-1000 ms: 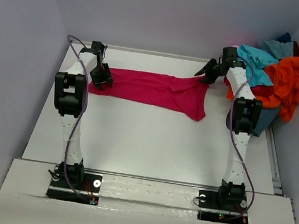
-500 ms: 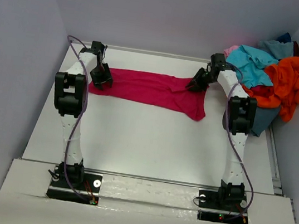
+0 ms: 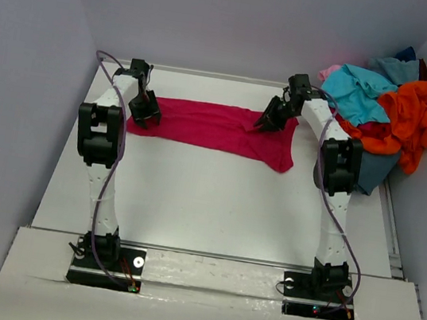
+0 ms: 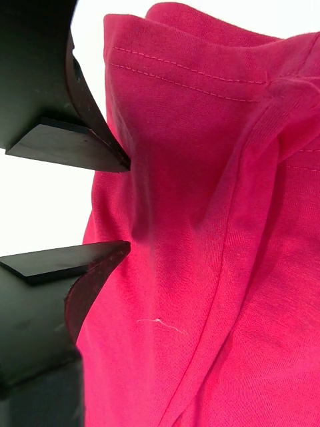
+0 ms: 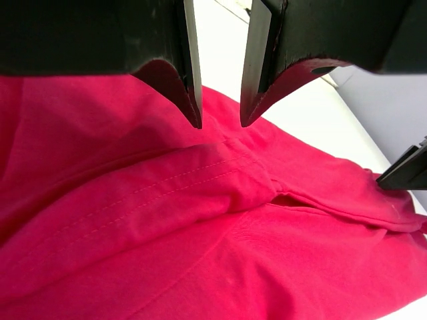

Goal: Fold and stack the t-shirts
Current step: Fold the tshirt

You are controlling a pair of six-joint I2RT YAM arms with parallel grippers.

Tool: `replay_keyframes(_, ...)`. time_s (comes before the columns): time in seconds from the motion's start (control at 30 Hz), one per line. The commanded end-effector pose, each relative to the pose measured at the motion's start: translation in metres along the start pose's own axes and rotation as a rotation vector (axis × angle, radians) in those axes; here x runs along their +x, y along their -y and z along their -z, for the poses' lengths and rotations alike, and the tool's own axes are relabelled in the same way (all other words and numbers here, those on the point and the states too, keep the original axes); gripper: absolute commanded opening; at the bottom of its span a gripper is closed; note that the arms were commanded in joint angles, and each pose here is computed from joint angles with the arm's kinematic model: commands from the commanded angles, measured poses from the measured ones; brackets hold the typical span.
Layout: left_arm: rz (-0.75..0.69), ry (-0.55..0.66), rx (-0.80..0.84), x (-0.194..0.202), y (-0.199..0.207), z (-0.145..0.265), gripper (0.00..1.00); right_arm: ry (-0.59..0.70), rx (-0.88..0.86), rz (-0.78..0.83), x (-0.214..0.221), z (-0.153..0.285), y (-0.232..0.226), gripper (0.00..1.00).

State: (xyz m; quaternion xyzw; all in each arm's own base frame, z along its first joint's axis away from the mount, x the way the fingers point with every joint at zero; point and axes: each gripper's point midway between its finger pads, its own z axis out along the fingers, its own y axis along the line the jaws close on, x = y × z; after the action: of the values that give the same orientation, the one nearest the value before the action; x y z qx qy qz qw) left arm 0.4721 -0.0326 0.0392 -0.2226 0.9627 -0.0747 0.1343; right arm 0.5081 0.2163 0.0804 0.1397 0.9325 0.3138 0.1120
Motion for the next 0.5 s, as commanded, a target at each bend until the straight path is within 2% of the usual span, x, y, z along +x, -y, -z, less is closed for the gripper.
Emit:
replay_keyframes(0.0,-0.012,0.01,0.004,0.0,-0.001,0.014,0.57,0.025,-0.029,0.041,0.002,0.023,-0.017,0.35)
replay_keyframes(0.47,-0.012,0.011,0.001,0.0,-0.001,0.014,0.57,0.021,-0.03,0.055,0.001,0.01,-0.016,0.35)
